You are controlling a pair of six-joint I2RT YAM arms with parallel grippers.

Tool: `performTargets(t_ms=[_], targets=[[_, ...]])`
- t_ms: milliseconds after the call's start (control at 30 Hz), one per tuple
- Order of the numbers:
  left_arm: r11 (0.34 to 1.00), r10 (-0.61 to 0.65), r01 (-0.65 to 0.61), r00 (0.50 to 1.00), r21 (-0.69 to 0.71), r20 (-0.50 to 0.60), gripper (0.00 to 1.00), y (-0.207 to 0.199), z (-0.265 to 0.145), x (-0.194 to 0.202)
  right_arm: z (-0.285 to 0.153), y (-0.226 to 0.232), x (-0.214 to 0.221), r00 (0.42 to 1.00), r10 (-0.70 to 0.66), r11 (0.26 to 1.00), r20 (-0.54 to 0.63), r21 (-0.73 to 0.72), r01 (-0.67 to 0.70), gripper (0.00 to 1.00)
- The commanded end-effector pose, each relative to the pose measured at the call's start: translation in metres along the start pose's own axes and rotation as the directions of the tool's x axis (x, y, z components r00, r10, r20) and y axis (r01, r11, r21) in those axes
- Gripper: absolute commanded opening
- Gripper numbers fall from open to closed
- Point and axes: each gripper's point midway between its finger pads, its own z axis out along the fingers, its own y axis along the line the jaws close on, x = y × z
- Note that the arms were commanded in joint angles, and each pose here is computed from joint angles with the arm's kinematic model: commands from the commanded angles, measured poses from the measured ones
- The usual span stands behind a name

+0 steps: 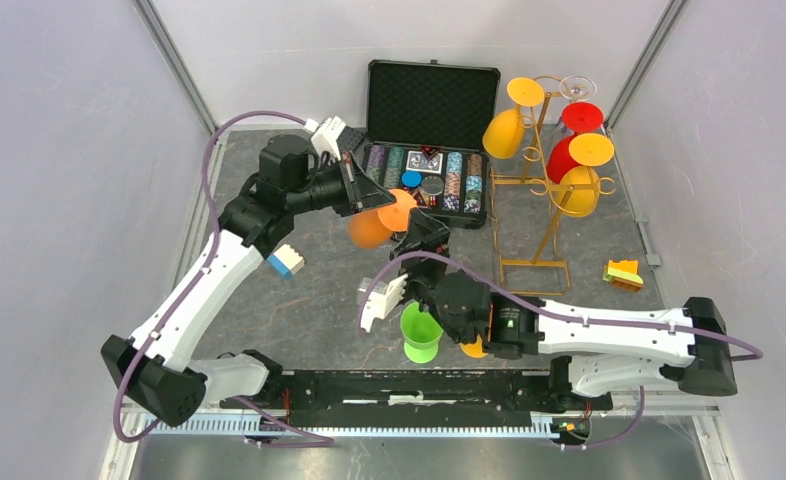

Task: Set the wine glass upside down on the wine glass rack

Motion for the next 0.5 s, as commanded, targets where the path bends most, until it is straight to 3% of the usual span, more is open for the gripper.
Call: performTargets(t_ms=[0,100,200,400,467], targets=[[0.943,0.286,-0.270,0.956,-0.196,0.060,0.02,0.023,-0.034,-0.016,0.004,-0.011,-0.005,0.953,0.304,0.944,-0.005,-0.130,-0.302,0.98],[0.919,0.356,-0.328,0.929,-0.220,0.104,0.02,0.022,-0.045,-0.022,0.015,-0.024,-0.006,0.872,0.489,0.854,-0.022,-0.190,-0.484,0.98],[0.908,0.400,-0.363,0.899,-0.208,0.176,0.02,0.013,-0.053,-0.030,0.029,-0.038,-0.003,0.742,0.668,0.702,-0.057,-0.283,-0.654,0.98],[0.927,0.371,-0.329,0.875,-0.180,0.312,0.02,0.002,-0.063,-0.040,0.036,-0.075,-0.004,0.513,0.857,0.449,-0.040,-0.429,-0.783,0.98],[0.939,0.340,-0.299,0.881,-0.171,0.330,0.02,0.002,-0.062,-0.041,0.036,-0.088,-0.001,0.411,0.911,0.350,-0.032,-0.469,-0.811,0.98]])
